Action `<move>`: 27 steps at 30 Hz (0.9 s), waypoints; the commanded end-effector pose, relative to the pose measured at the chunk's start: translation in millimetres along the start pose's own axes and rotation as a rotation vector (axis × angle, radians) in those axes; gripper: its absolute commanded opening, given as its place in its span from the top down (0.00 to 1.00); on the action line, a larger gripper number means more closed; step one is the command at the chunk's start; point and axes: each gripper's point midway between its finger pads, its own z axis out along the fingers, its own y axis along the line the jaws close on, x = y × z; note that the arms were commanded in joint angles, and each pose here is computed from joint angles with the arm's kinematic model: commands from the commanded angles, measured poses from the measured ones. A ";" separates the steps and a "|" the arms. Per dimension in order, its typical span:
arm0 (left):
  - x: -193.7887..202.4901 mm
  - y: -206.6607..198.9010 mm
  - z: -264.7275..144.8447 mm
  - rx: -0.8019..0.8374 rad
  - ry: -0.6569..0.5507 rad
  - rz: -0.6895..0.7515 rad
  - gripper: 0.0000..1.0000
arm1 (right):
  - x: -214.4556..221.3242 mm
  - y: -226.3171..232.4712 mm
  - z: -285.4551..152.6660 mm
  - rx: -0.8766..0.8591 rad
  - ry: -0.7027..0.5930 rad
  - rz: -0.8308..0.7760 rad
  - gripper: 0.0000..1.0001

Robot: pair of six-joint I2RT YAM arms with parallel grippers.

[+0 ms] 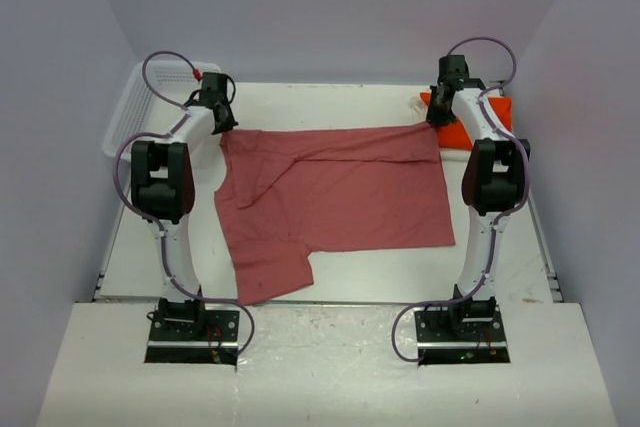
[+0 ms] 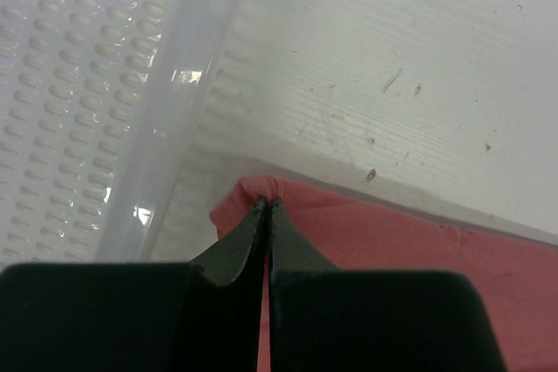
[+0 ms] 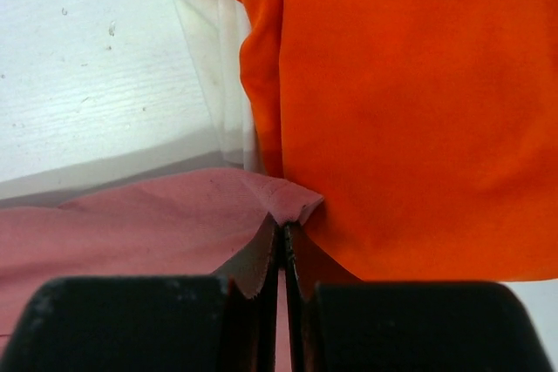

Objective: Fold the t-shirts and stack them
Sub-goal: Fold the flattened tshirt in 1/3 of the way

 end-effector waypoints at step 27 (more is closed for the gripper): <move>-36.4 23.9 -8.1 -0.093 -0.093 0.020 1.00 | -36.9 -35.1 -8.4 0.073 -0.087 0.066 1.00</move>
